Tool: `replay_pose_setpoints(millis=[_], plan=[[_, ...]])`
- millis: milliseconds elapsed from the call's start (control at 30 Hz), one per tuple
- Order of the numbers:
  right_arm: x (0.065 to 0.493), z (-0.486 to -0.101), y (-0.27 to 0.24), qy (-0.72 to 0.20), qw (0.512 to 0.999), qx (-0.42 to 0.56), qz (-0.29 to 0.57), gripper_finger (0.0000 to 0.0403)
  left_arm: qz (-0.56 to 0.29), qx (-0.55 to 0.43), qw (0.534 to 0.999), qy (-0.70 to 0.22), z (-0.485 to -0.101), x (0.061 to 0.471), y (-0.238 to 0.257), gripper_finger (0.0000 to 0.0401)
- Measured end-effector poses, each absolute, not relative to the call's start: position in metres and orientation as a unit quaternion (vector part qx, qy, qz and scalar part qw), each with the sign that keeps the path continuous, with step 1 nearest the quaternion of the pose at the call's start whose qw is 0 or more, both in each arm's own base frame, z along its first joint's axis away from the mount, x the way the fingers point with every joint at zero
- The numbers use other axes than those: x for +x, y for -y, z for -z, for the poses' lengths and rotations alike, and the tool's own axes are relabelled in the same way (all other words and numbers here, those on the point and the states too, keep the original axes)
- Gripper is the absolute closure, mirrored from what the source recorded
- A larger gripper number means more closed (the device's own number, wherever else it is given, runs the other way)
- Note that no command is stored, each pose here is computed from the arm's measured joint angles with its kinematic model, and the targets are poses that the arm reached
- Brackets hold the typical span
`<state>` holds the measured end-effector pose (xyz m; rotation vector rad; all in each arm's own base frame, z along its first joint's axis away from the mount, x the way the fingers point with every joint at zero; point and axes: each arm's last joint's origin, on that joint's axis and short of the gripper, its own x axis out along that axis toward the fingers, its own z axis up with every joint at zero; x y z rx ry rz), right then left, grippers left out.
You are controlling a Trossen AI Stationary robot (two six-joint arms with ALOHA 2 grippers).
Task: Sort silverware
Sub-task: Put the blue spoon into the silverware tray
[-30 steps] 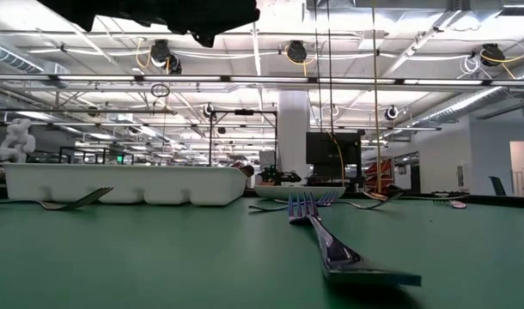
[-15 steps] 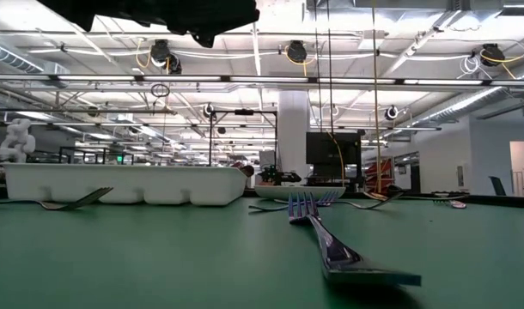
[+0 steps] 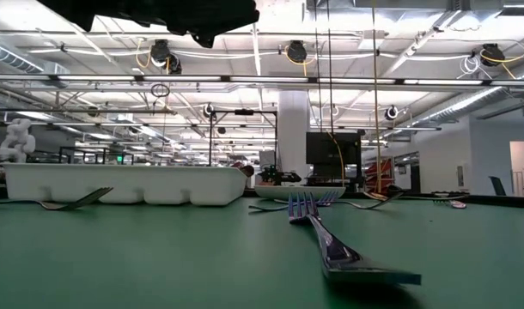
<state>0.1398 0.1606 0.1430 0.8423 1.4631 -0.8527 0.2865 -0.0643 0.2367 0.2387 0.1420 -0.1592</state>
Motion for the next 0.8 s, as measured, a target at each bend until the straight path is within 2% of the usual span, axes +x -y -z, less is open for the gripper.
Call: replay_pose_setpoints(millis=[133, 333, 600, 800], plan=[[0.139, -0.148, -0.158, -0.615, 0.591, 0.341, 0.394, 0.04, 0.079, 0.119, 0.987, -0.071, -0.237, 0.286, 0.064, 0.0299], [0.147, -0.18, -0.161, -0.57, 0.632, 0.31, 0.423, 0.0401, 0.078, 0.1, 0.989, -0.07, -0.237, 0.287, 0.064, 0.0299], [0.171, -0.224, -0.172, -0.428, 0.767, 0.291, 0.379, 0.0402, 0.076, 0.05, 0.994, -0.053, -0.241, 0.287, 0.065, 0.0299], [0.185, -0.254, -0.178, -0.314, 0.857, 0.234, 0.333, 0.0403, 0.11, 0.047, 0.992, -0.04, -0.239, 0.29, 0.067, 0.0299]])
